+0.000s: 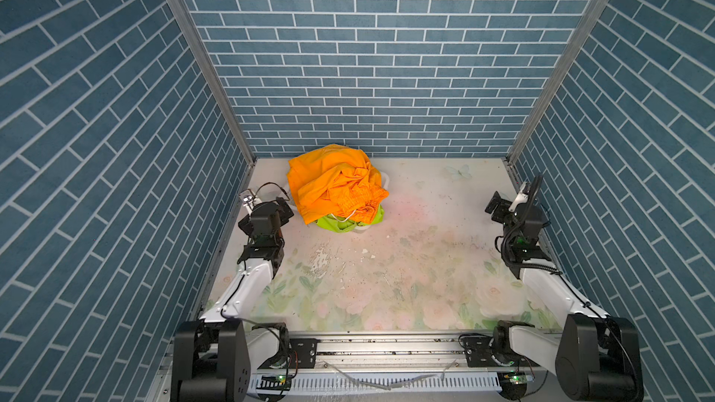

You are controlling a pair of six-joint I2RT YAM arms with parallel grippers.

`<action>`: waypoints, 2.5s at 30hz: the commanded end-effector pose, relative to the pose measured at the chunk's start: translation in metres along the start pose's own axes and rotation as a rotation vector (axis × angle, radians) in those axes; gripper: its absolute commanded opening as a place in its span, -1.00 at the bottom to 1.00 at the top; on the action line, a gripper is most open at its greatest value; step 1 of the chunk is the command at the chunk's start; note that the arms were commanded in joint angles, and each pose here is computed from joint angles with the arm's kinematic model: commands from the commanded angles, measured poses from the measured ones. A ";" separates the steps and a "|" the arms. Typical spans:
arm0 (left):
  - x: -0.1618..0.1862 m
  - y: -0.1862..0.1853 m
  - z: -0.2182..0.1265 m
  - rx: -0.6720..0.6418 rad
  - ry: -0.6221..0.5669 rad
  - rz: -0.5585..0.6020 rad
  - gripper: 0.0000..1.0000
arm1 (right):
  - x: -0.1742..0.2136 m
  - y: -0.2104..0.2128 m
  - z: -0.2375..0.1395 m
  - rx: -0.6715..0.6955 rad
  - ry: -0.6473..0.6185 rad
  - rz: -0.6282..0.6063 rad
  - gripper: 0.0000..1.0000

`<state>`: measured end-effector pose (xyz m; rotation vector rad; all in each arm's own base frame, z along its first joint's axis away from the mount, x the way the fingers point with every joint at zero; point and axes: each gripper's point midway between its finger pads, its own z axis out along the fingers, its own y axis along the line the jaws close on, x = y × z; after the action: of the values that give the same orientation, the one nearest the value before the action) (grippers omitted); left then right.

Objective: Fold and stack the shorts
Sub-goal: 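Reach the right gripper to the orange shorts in the basket while the left arm advances, then grasp the orange shorts' waistband with the right gripper while the left arm waits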

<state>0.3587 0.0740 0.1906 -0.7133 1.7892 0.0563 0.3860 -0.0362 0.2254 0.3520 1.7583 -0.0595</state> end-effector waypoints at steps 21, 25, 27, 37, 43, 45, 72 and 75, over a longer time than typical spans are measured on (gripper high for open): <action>0.051 -0.046 -0.076 0.302 0.477 -0.381 0.99 | 0.149 0.351 -0.044 -0.673 0.751 -0.192 0.87; 0.063 -0.055 -0.076 0.325 0.504 -0.363 0.99 | 0.165 0.362 -0.036 -0.668 0.816 -0.235 0.65; 0.069 -0.059 -0.076 0.329 0.527 -0.351 0.99 | 0.174 0.368 -0.037 -0.690 0.864 -0.245 0.52; 0.089 -0.091 -0.090 0.392 0.561 -0.244 0.99 | 0.181 0.328 -0.007 -0.533 0.891 -0.087 -0.39; 0.103 -0.120 -0.107 0.433 0.589 -0.116 0.99 | 0.146 0.239 0.022 -0.346 0.781 0.152 -0.92; 0.104 -0.131 -0.112 0.462 0.588 -0.109 0.99 | 0.134 0.191 0.027 -0.219 0.713 0.199 -1.00; 0.149 -0.235 -0.145 0.611 0.657 0.108 0.99 | 0.093 -0.093 -0.024 0.786 0.213 0.551 -1.00; 0.150 -0.235 -0.143 0.601 0.657 0.120 0.99 | 0.091 -0.099 -0.015 0.804 0.215 0.553 -1.00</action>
<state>0.3237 -0.2352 0.1765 -0.2118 2.3048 -0.7096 0.3421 -0.0781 0.1198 1.4701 1.7618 -0.1145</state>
